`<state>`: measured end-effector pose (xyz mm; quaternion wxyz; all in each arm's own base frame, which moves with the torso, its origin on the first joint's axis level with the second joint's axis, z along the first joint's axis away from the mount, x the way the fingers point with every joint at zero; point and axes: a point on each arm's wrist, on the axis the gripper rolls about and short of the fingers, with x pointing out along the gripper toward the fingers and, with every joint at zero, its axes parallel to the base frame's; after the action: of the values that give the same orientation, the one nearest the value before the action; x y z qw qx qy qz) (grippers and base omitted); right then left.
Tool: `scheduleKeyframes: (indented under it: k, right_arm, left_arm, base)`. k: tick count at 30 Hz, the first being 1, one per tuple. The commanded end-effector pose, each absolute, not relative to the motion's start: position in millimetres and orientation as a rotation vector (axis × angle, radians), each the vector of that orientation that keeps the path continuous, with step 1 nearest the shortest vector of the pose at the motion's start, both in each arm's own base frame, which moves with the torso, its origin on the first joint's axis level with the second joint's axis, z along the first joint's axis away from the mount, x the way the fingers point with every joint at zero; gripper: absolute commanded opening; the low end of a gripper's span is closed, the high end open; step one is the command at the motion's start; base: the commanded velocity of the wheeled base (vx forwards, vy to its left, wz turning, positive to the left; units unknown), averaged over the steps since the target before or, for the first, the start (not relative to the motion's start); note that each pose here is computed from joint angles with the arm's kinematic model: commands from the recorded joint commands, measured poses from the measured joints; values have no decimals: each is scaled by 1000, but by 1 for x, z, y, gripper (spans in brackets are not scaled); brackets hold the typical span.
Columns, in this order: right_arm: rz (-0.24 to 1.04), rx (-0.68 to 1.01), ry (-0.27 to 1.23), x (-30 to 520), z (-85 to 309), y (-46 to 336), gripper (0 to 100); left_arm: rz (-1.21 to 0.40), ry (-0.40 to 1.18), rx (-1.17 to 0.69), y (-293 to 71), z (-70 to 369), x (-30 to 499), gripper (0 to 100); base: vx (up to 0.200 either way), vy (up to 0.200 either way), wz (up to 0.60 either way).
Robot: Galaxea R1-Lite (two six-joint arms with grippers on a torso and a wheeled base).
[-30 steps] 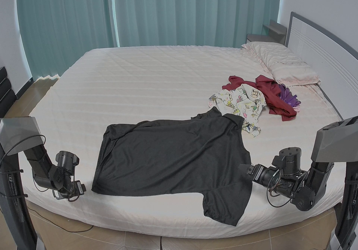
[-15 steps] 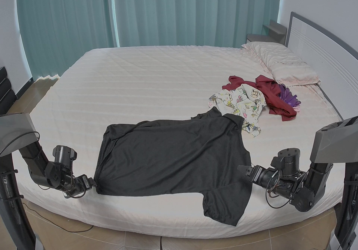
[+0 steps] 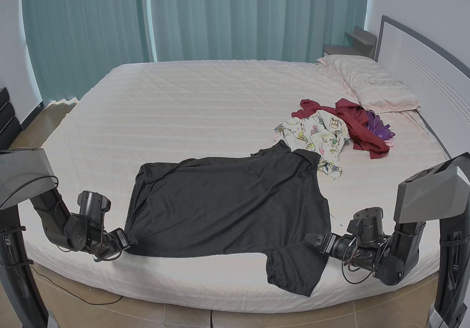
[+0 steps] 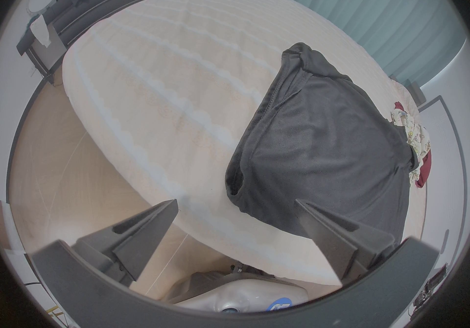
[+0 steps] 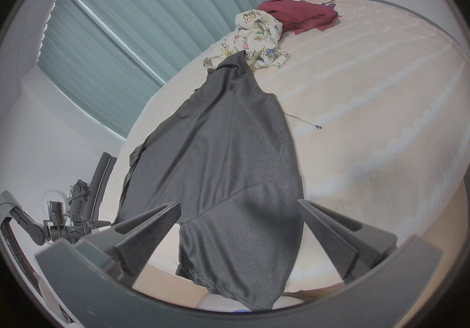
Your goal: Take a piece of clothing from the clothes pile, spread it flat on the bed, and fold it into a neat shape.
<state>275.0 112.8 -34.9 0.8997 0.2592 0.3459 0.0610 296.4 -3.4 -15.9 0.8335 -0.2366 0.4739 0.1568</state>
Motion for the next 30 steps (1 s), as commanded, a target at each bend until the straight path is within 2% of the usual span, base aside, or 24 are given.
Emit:
scheduleKeyframes:
  k: [1,6,12,20,21,30]
  right_arm:
    - [115,526,745,276,-47,113,100]
    - [119,518,757,275,-51,115,100]
    - [115,512,766,275,-54,115,100]
    - [98,500,793,274,-62,113,100]
    - [97,499,794,274,-62,113,100]
    - [77,469,768,292,-76,108,100]
  left_arm:
    - [330,977,-509,-2,-7,294,100]
    - [324,978,-508,-4,-19,301,100]
    - [326,945,-483,-8,-53,312,100]
    - [333,898,-448,-15,-62,317,100]
    - [331,897,-448,-16,-61,317,0]
    - [335,883,-461,-15,-61,318,0]
  base:
    - [0,0,0]
    - [0,0,0]
    - [0,0,0]
    - [0,0,0]
    - [0,0,0]
    - [0,0,0]
